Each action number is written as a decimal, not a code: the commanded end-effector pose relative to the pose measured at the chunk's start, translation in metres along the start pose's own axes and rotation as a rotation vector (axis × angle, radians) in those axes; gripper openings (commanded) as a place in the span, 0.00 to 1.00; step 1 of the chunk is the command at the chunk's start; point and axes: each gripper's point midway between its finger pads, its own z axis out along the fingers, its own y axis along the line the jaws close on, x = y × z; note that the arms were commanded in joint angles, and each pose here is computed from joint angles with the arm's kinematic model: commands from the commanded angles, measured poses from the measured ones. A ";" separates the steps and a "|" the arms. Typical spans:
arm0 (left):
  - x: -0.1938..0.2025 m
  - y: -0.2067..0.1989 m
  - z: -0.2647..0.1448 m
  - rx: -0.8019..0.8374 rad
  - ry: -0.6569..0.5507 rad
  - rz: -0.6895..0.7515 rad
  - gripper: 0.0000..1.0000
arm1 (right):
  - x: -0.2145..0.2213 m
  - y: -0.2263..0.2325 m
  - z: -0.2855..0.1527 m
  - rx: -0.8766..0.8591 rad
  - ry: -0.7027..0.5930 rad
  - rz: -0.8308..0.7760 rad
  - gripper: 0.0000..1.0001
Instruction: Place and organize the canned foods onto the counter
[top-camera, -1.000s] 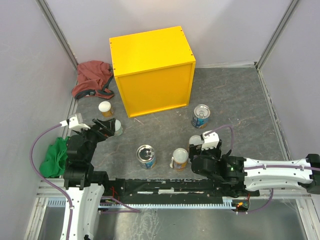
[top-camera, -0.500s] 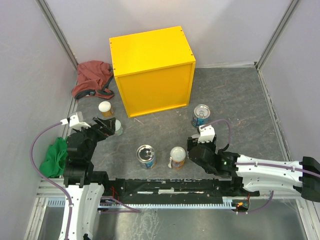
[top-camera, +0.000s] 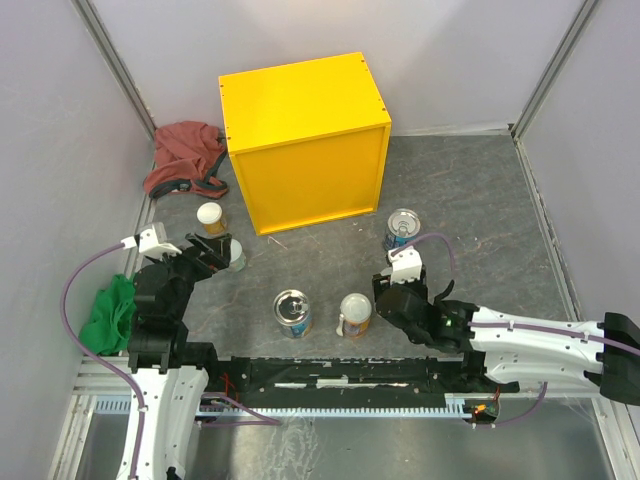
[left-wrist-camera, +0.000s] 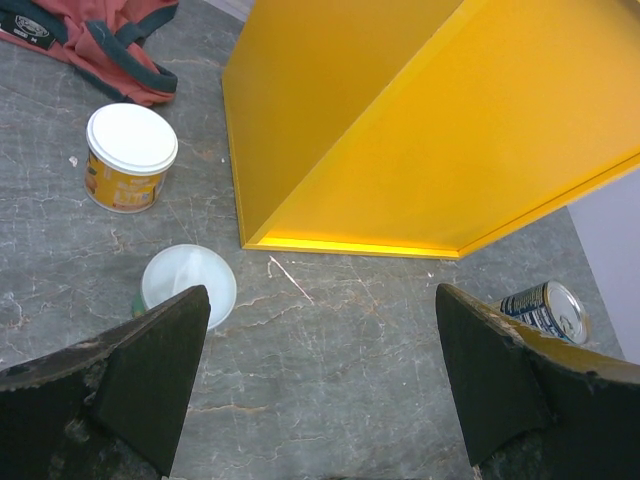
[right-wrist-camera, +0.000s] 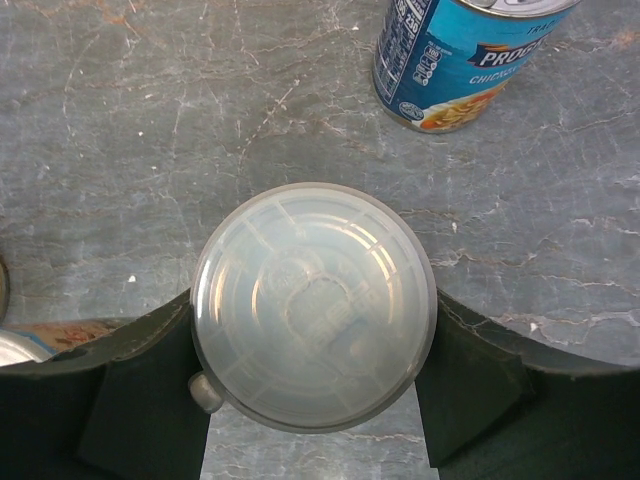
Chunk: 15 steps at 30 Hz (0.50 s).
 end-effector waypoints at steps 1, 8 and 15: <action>-0.013 -0.002 0.003 0.016 -0.060 0.034 1.00 | -0.050 0.010 -0.009 -0.010 -0.087 0.022 0.05; -0.014 -0.002 0.004 0.015 -0.075 0.029 1.00 | -0.081 0.014 -0.020 -0.021 -0.126 0.009 0.01; -0.014 -0.003 0.003 0.024 -0.085 0.021 1.00 | -0.111 0.013 -0.032 -0.025 -0.165 0.010 0.01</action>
